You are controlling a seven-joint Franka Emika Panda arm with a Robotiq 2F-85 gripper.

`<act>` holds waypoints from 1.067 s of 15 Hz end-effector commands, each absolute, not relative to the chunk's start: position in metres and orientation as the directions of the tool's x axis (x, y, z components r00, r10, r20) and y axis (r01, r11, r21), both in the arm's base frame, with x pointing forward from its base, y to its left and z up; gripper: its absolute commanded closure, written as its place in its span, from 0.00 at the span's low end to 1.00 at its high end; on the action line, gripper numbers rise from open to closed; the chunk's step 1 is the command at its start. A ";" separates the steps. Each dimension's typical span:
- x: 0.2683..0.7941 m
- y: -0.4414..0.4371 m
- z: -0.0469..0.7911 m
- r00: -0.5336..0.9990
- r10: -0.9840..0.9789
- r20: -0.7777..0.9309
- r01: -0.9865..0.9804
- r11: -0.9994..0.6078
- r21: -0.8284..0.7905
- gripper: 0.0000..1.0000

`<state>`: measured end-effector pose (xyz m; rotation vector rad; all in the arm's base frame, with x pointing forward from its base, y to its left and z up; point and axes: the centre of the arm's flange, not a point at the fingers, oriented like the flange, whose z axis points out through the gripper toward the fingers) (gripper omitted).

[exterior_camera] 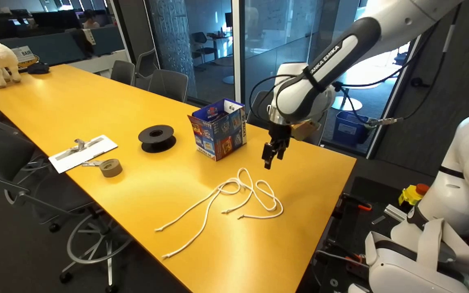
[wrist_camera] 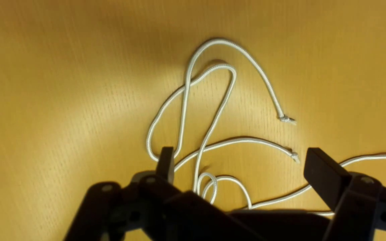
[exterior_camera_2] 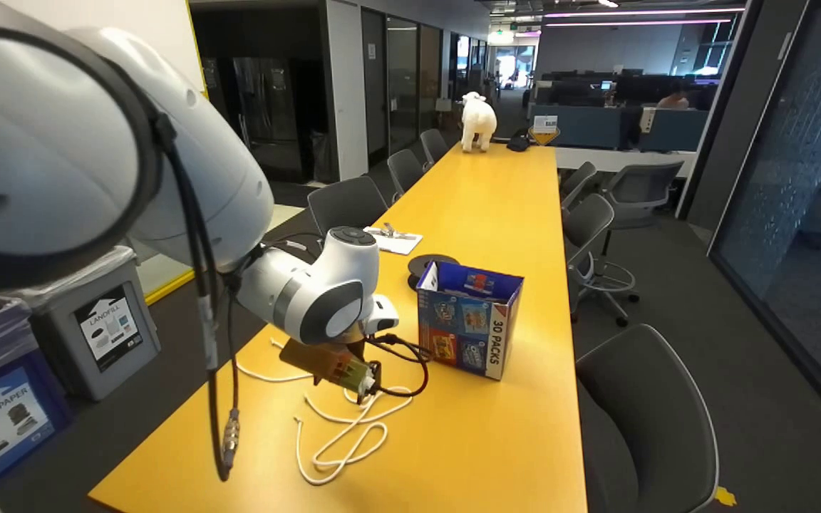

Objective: Put the ropes in the box

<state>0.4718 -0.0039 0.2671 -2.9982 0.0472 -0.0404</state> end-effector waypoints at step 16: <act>0.627 0.012 0.105 0.992 -0.106 0.074 -0.107 -0.994 0.018 0.00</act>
